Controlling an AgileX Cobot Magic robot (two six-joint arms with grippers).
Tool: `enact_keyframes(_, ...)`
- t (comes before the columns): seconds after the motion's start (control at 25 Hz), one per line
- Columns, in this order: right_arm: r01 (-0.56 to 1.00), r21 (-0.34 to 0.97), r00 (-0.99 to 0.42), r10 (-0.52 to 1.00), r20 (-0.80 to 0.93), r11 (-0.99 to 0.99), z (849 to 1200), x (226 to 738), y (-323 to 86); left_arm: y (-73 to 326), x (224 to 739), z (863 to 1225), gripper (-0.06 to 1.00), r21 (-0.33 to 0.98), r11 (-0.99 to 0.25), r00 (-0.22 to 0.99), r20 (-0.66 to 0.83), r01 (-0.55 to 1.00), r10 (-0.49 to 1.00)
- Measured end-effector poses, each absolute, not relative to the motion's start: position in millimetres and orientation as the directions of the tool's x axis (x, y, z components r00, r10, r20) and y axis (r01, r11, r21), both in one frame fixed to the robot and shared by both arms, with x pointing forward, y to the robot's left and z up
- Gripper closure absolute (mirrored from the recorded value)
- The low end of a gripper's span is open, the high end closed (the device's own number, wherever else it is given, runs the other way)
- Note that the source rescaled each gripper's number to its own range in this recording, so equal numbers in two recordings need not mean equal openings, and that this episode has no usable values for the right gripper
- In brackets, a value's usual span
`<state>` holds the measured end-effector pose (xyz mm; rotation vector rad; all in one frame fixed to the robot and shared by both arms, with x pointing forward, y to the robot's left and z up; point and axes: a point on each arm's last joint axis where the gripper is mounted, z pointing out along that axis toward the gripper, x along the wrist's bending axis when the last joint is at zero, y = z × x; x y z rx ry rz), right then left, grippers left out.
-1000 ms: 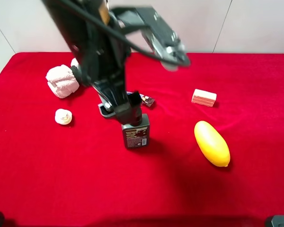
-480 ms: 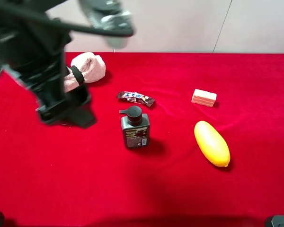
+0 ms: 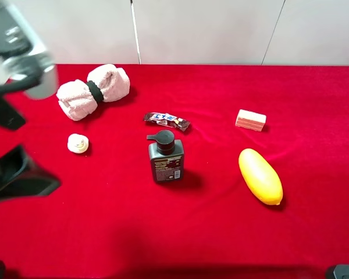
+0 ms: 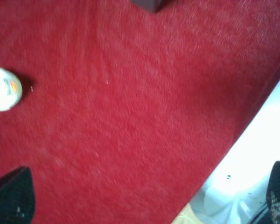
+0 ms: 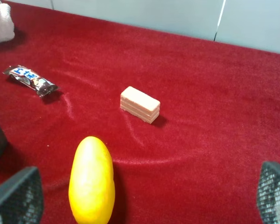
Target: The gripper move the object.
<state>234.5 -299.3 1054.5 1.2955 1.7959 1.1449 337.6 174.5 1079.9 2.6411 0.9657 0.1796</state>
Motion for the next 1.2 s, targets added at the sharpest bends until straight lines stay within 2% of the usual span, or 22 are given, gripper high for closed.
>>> enact_keyframes(0.28, 0.395, 0.909, -0.312, 0.950, -0.006, 0.136, 1054.5, 234.5, -299.3, 211.0, 310.3, 1055.0, -0.06, 0.350, -0.667, 0.717, -0.019, 0.658, 0.697)
enact_keyframes(0.72, 0.395, 0.909, -0.312, 0.950, -0.006, 0.136, 1054.5, 234.5, -299.3, 249.3, 286.0, 1025.9, -0.06, 0.400, -0.658, 0.714, 0.014, 0.638, 0.701)
enact_keyframes(1.08, 0.395, 0.909, -0.312, 0.950, -0.006, 0.136, 1054.5, 234.5, -299.3, 254.1, 284.2, 1024.8, -0.06, 0.428, -0.647, 0.708, 0.022, 0.632, 0.706)
enact_keyframes(1.2, 0.395, 0.909, -0.312, 0.950, -0.006, 0.136, 1054.5, 234.5, -299.3, 259.9, 283.7, 1027.1, -0.06, 0.460, -0.601, 0.671, 0.017, 0.653, 0.742)
